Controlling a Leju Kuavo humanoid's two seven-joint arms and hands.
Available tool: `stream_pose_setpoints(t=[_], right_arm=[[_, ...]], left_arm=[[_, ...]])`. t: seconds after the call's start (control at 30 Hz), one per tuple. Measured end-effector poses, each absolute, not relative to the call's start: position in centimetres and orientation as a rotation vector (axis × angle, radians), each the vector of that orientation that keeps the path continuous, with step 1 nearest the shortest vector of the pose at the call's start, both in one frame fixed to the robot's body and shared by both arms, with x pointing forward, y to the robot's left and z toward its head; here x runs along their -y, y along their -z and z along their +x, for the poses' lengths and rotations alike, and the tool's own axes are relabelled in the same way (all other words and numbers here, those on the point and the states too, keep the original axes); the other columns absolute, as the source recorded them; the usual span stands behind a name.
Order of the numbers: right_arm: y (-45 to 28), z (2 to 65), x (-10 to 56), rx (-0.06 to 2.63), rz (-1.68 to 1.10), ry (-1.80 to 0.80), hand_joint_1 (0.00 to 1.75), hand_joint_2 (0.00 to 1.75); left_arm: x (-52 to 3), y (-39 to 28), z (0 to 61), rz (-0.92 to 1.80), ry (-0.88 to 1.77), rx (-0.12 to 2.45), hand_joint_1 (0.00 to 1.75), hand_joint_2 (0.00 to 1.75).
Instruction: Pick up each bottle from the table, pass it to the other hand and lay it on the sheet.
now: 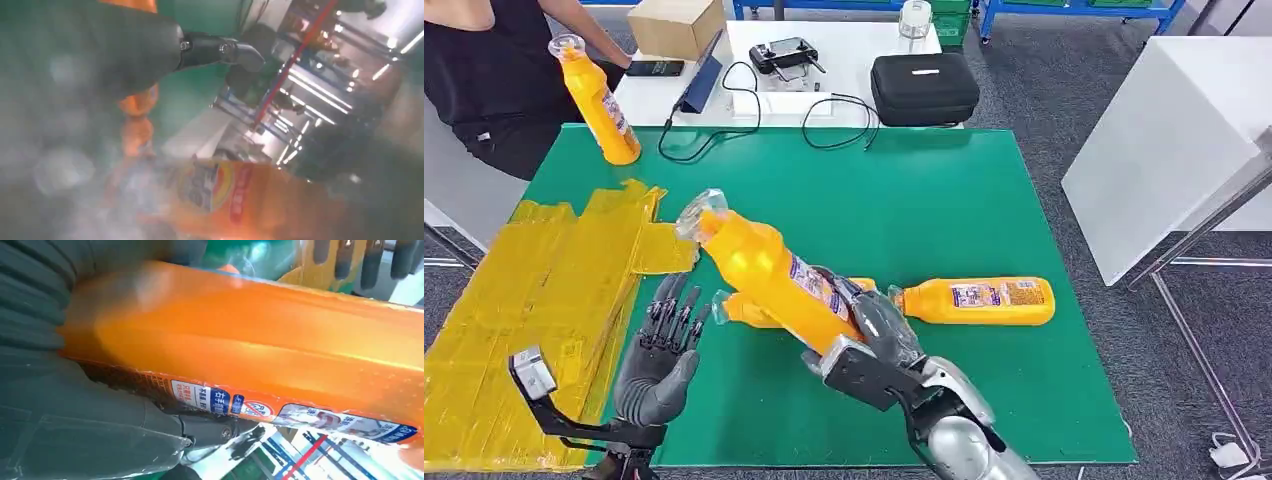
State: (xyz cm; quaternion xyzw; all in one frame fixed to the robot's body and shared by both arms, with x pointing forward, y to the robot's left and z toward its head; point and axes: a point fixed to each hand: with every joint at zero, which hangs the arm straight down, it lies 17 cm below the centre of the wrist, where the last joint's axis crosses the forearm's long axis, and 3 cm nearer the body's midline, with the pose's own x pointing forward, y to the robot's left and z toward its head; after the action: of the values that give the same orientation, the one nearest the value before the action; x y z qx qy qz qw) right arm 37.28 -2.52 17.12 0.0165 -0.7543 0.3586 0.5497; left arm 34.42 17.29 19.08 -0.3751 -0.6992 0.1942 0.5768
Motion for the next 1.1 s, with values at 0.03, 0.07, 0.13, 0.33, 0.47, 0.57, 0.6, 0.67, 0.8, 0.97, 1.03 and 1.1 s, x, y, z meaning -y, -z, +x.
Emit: stream_pose_setpoints(t=[0.03,0.07,0.13,0.33,0.47,0.57,0.6,0.67,0.8,0.97,1.03,1.1], right_arm=[[-17.1,37.3,2.0,1.786,0.03,-0.865,1.75,1.75],[-17.2,37.3,1.6,1.786,0.025,-0.876,1.75,1.75],[-17.0,37.3,0.9,1.78,0.016,-0.894,1.75,1.75],[-17.2,38.1,-1.3,1.799,-0.029,-0.99,1.75,1.75],[-17.0,37.9,-2.6,1.796,-0.028,-1.038,1.75,1.75],[-16.6,37.8,-3.1,1.786,-0.026,-1.068,1.75,1.75],[-16.3,37.7,-3.4,1.777,-0.022,-1.087,1.75,1.75],[-15.5,37.3,-4.3,1.756,-0.01,-1.138,1.75,1.75],[-14.2,36.2,-6.3,1.728,0.013,-1.239,1.75,1.75],[-13.4,34.7,-8.5,1.718,0.04,-1.347,1.75,1.75],[-13.2,34.5,-8.8,1.714,0.044,-1.365,1.75,1.75],[-13.0,34.2,-9.2,1.708,0.055,-1.386,1.75,1.75]], left_arm=[[-17.0,-19.1,34.3,-0.894,-0.45,1.631,0.0,1.75],[-16.9,-19.2,34.3,-0.906,-0.45,1.626,0.0,1.75],[-16.6,-19.3,34.2,-0.931,-0.446,1.618,0.0,1.75],[-16.2,-19.6,34.2,-0.991,-0.47,1.588,0.0,1.75],[-16.4,-19.8,34.4,-0.994,-0.477,1.588,0.0,1.75],[-16.4,-19.7,34.5,-0.993,-0.479,1.586,0.0,1.75],[-16.4,-19.7,34.5,-0.994,-0.48,1.586,0.0,1.75],[-16.5,-19.7,34.7,-0.992,-0.484,1.587,0.0,1.75],[-17.2,-19.4,35.2,-0.966,-0.502,1.585,0.0,1.75],[-18.1,-18.9,35.7,-0.937,-0.522,1.587,0.0,1.75],[-18.4,-18.7,35.7,-0.929,-0.528,1.587,0.0,1.75],[-18.8,-18.4,35.8,-0.916,-0.538,1.585,0.0,1.75]])
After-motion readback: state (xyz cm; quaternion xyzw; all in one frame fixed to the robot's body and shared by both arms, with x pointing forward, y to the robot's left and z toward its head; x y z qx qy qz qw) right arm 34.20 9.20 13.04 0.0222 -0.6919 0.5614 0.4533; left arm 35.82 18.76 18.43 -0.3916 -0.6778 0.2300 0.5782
